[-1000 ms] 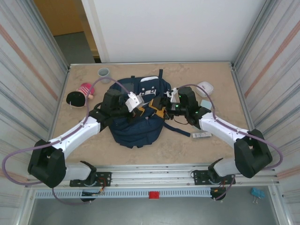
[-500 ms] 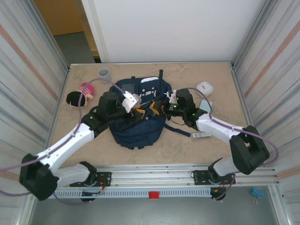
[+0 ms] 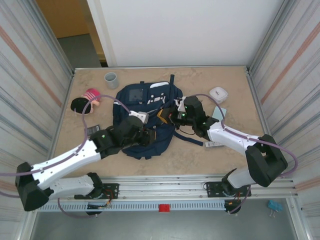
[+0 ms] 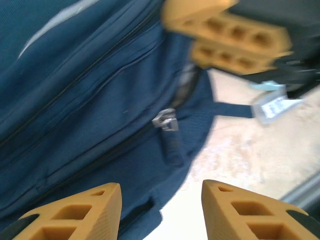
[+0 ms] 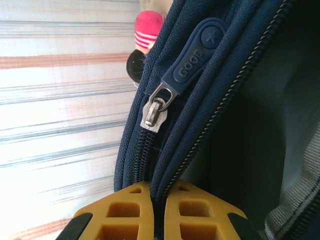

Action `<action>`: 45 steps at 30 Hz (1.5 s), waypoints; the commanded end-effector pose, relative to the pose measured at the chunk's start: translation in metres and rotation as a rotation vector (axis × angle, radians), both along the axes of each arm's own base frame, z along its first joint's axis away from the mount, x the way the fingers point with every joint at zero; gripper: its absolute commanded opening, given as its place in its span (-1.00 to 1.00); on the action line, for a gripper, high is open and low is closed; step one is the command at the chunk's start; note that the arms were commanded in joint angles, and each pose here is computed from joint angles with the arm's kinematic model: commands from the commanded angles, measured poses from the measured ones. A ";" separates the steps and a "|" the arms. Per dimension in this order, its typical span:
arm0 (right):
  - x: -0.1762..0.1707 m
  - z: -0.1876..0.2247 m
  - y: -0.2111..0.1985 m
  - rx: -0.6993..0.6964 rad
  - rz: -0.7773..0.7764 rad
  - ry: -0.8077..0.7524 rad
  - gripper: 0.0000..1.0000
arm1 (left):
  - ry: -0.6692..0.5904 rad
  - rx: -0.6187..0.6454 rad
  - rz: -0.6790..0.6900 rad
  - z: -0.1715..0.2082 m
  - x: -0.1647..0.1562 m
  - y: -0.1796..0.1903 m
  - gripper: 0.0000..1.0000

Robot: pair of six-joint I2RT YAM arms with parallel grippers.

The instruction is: Pack books, pencil case, and school supplies into a backpack

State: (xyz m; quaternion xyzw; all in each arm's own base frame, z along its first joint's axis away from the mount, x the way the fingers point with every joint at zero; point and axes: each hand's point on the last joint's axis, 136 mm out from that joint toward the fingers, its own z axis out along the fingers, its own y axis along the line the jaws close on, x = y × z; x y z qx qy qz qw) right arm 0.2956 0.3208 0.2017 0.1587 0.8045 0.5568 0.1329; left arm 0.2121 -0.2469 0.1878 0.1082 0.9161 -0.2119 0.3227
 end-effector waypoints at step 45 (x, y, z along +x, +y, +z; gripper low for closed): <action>0.027 0.036 -0.060 -0.026 -0.033 -0.126 -0.93 | 0.039 0.060 0.227 -0.035 0.009 0.032 -1.00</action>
